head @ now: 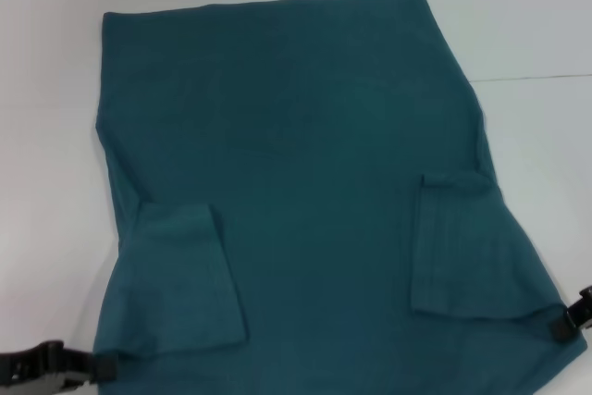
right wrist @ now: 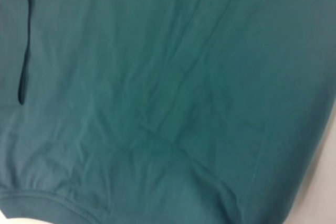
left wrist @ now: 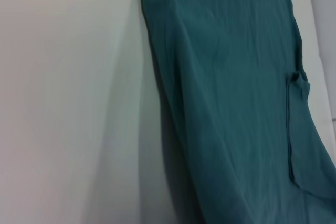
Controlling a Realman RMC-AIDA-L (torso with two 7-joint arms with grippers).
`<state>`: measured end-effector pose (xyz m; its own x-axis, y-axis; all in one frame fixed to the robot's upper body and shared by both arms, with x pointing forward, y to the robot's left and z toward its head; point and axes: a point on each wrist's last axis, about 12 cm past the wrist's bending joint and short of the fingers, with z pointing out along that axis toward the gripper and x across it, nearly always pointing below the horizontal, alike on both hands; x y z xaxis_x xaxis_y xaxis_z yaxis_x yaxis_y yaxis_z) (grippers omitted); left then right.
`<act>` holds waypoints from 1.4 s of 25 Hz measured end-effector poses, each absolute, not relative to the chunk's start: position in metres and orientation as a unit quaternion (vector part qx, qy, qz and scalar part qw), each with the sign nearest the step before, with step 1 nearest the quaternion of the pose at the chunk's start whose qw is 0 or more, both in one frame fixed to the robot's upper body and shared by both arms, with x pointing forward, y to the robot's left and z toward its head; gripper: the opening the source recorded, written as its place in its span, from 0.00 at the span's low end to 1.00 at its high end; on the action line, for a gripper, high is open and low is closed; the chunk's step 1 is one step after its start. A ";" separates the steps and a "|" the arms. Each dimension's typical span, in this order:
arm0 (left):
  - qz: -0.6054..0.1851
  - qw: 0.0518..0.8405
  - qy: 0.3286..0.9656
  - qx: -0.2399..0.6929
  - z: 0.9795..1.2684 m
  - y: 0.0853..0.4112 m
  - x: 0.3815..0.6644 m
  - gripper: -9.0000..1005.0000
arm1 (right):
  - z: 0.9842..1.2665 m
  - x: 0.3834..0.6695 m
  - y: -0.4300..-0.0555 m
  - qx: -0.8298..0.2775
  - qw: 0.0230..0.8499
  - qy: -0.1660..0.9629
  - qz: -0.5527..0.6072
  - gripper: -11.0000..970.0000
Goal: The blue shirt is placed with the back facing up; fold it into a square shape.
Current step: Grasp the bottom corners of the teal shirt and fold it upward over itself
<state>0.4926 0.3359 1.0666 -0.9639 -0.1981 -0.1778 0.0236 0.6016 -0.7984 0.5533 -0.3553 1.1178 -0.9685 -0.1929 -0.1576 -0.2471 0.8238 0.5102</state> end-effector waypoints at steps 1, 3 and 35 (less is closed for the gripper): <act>-0.442 0.121 0.888 -0.049 1.067 0.338 0.489 0.03 | 1.117 0.551 -0.356 -0.116 0.047 0.953 0.277 0.05; -0.438 0.115 0.890 -0.048 1.067 0.341 0.485 0.03 | 1.115 0.547 -0.356 -0.116 0.043 0.950 0.286 0.05; -0.470 0.171 0.865 -0.036 1.110 0.327 0.550 0.03 | 1.136 0.555 -0.369 -0.092 0.261 0.870 0.407 0.06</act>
